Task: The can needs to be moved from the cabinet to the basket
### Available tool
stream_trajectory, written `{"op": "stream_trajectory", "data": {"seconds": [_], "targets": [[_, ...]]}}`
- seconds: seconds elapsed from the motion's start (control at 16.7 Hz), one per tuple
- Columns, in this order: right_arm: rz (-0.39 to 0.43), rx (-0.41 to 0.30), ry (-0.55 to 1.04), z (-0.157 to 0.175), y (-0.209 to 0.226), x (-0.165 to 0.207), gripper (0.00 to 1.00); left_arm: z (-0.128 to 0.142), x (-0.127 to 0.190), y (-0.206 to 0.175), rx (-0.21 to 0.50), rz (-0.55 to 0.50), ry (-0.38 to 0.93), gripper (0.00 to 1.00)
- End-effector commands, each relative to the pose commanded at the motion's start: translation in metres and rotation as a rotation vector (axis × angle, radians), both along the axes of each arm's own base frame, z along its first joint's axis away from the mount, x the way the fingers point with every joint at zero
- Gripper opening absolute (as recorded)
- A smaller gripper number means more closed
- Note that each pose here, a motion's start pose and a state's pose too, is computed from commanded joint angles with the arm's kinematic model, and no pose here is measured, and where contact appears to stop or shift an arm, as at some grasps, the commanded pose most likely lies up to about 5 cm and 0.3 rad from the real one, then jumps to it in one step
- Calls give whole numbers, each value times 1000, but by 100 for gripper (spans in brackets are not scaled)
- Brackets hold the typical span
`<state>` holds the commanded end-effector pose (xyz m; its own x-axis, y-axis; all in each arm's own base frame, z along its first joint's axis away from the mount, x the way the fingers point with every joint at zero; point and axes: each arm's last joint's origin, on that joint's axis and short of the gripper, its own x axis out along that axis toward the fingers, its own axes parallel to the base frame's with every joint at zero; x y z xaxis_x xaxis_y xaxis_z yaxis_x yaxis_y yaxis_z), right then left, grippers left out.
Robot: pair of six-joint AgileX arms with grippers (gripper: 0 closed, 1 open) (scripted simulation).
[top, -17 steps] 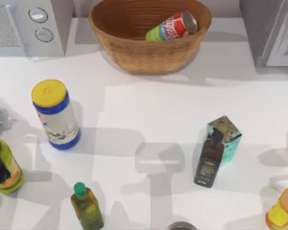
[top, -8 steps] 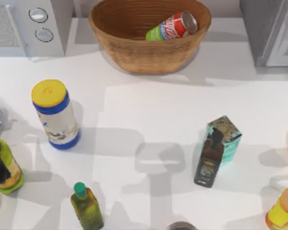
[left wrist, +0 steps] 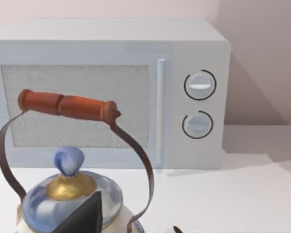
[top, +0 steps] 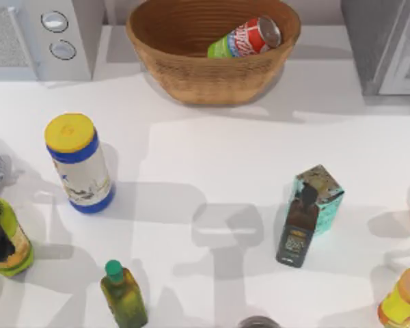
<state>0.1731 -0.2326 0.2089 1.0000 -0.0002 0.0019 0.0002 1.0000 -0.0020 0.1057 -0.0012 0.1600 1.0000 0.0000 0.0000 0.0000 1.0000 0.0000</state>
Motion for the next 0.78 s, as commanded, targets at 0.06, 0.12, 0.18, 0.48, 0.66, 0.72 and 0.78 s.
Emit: {"op": "stream_trajectory", "data": {"seconds": [0.06, 0.12, 0.18, 0.48, 0.66, 0.72, 0.78], "targets": [[-1, 1, 0, 14, -6, 4, 100, 0, 0, 0, 0, 0, 0, 100], [-2, 2, 1, 29, -12, 7, 100, 0, 0, 0, 0, 0, 0, 100], [-2, 3, 1, 46, -17, 10, 100, 0, 0, 0, 0, 0, 0, 100], [-4, 5, 2, 144, -27, 15, 100, 0, 0, 0, 0, 0, 0, 100], [-3, 4, 1, 204, -16, 9, 100, 0, 0, 0, 0, 0, 0, 100], [-2, 3, 1, 222, -11, 6, 100, 0, 0, 0, 0, 0, 0, 100], [-1, 2, 1, 238, -5, 2, 100, 0, 0, 0, 0, 0, 0, 100]]}}
